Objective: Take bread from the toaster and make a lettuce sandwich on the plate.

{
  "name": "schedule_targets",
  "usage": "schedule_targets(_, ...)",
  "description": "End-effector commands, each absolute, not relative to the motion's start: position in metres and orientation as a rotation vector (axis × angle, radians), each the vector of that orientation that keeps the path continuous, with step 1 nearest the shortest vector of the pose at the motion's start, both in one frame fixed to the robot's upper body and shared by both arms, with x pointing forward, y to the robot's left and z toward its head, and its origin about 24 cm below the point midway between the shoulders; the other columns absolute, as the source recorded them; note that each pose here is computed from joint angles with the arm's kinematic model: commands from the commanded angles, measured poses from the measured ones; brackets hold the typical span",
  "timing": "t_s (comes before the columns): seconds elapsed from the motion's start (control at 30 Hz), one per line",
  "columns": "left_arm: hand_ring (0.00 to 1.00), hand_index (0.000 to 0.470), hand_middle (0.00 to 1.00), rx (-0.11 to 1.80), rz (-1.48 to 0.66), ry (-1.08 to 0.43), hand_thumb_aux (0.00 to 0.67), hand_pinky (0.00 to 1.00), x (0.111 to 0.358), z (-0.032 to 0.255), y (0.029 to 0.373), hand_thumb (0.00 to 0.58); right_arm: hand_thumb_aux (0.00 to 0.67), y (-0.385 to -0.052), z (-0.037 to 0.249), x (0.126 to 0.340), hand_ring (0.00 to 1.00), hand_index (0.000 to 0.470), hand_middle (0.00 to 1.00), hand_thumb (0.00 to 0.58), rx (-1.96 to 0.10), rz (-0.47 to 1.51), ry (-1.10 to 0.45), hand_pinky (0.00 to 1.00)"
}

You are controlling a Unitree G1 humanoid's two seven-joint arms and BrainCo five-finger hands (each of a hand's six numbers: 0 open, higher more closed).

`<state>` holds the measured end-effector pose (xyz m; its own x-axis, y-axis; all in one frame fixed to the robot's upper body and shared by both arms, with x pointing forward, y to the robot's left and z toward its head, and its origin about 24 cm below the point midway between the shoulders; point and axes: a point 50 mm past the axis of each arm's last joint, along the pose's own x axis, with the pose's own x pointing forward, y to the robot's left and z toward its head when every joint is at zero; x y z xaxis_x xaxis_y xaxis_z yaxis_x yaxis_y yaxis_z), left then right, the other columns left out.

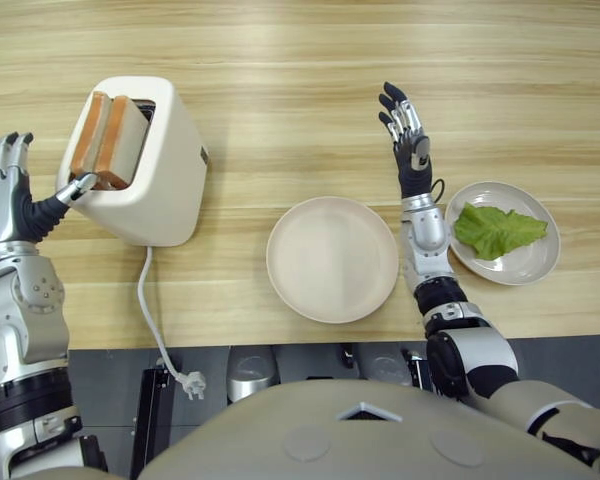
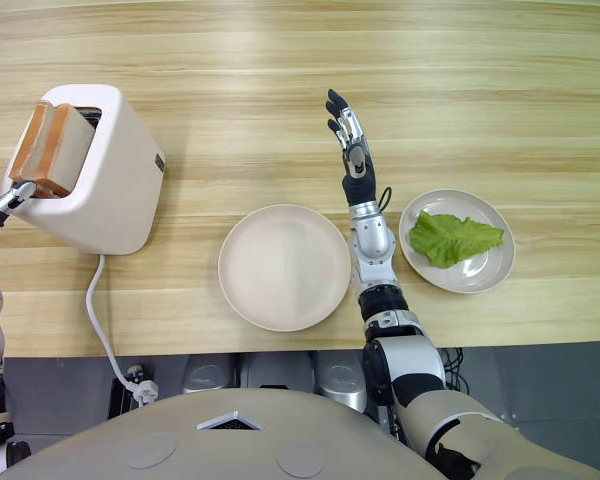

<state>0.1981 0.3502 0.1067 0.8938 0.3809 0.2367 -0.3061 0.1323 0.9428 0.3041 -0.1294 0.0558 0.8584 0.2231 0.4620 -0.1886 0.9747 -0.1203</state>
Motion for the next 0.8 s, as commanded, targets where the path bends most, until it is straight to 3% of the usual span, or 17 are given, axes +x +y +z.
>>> schedule_targets(0.03,0.0,0.032,0.0,1.344,0.501,0.076,0.047,0.0,0.202,0.105,0.351,0.079,0.0,-0.133,0.053,0.303,0.0,0.0,0.0,0.0,-0.082,0.208,-0.488,0.0)
schedule_targets(0.1,0.0,0.137,0.0,1.346,0.49,0.074,0.2,0.0,0.204,0.105,0.349,0.294,0.0,-0.133,0.053,0.302,0.0,0.0,0.0,0.0,-0.084,0.209,-0.489,0.0)
schedule_targets(0.13,0.0,0.137,0.0,1.345,0.485,0.07,0.2,0.0,0.205,0.105,0.348,0.294,0.0,-0.132,0.053,0.302,0.0,0.0,0.0,0.0,-0.084,0.21,-0.489,0.0)
schedule_targets(0.17,0.0,0.235,0.0,1.342,0.482,0.062,0.342,0.0,0.206,0.105,0.346,0.441,0.0,-0.132,0.053,0.302,0.0,0.0,0.0,0.0,-0.085,0.211,-0.49,0.0)
schedule_targets(0.37,0.0,0.24,0.0,1.335,0.436,0.019,0.349,0.0,0.216,0.106,0.333,0.447,0.0,-0.131,0.053,0.302,0.0,0.0,0.0,0.0,-0.094,0.218,-0.495,0.0)
schedule_targets(0.5,0.0,0.218,0.0,1.32,0.382,-0.012,0.318,0.0,0.223,0.103,0.319,0.42,0.0,-0.129,0.053,0.301,0.0,0.0,0.0,0.0,-0.105,0.225,-0.499,0.0)
schedule_targets(0.67,0.0,0.242,0.0,1.302,0.363,-0.037,0.352,0.0,0.227,0.102,0.312,0.449,0.0,-0.127,0.053,0.3,0.0,0.0,0.0,0.0,-0.117,0.233,-0.504,0.0)
schedule_targets(0.77,0.0,0.377,0.0,1.289,0.389,-0.1,0.549,0.0,0.229,0.112,0.308,0.561,0.0,-0.126,0.052,0.299,0.0,0.0,0.0,0.0,-0.123,0.236,-0.506,0.0)
schedule_targets(0.8,0.0,0.377,0.0,1.284,0.397,-0.121,0.549,0.0,0.229,0.115,0.306,0.561,0.0,-0.126,0.052,0.299,0.0,0.0,0.0,0.0,-0.124,0.236,-0.506,0.0)
